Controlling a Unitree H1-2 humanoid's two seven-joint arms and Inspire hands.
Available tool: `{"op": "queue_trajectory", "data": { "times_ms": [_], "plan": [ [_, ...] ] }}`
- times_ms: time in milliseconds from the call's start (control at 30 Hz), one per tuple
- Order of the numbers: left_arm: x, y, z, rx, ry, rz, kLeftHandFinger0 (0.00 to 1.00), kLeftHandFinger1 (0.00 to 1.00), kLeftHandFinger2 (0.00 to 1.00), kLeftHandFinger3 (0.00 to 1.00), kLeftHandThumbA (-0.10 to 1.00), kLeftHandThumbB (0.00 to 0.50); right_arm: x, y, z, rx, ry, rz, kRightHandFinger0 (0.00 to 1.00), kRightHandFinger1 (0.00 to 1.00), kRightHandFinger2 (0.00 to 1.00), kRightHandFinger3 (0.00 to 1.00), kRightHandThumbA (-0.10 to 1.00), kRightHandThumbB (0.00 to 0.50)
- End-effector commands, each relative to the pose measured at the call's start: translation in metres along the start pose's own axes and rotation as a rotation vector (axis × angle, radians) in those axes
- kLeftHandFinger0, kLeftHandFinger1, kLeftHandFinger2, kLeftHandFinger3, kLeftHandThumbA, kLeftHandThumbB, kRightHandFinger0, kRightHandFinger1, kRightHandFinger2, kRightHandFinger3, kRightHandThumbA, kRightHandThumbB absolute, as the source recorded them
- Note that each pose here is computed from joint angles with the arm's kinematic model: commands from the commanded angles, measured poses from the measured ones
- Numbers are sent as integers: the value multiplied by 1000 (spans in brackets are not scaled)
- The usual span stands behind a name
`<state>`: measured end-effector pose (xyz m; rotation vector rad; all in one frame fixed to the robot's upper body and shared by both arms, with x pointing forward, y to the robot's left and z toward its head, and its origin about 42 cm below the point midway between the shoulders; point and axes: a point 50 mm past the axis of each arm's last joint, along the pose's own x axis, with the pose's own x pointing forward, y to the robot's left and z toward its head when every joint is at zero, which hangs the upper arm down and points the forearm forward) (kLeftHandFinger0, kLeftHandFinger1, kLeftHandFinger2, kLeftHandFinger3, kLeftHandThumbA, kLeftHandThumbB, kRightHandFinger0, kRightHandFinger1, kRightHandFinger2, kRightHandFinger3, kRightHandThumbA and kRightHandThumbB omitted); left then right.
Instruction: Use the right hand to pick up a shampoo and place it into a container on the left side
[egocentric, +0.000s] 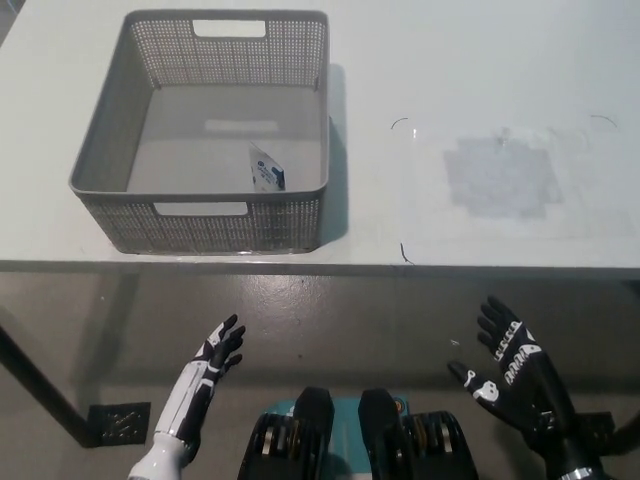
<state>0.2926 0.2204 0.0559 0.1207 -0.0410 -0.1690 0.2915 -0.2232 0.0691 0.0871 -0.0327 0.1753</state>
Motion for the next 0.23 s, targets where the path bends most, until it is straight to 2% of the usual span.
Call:
{"op": "queue_trajectory", "data": {
  "times_ms": [0,133,200],
  "plan": [
    [2,3,12,6,-45,-6,1000,1000,1000,1000,990,65,4,7,10,11,-53,40,1000,1000,1000,1000,875,269],
    [-8,0,9,-4,-31,-10,1000,1000,1000,1000,986,57,-6,9,6,9,-41,35,1000,1000,1000,1000,864,245],
    [-9,0,10,-2,-33,-12,1000,1000,1000,1000,989,61,-6,9,6,8,-42,34,1000,1000,1000,1000,863,253]
  ]
}}
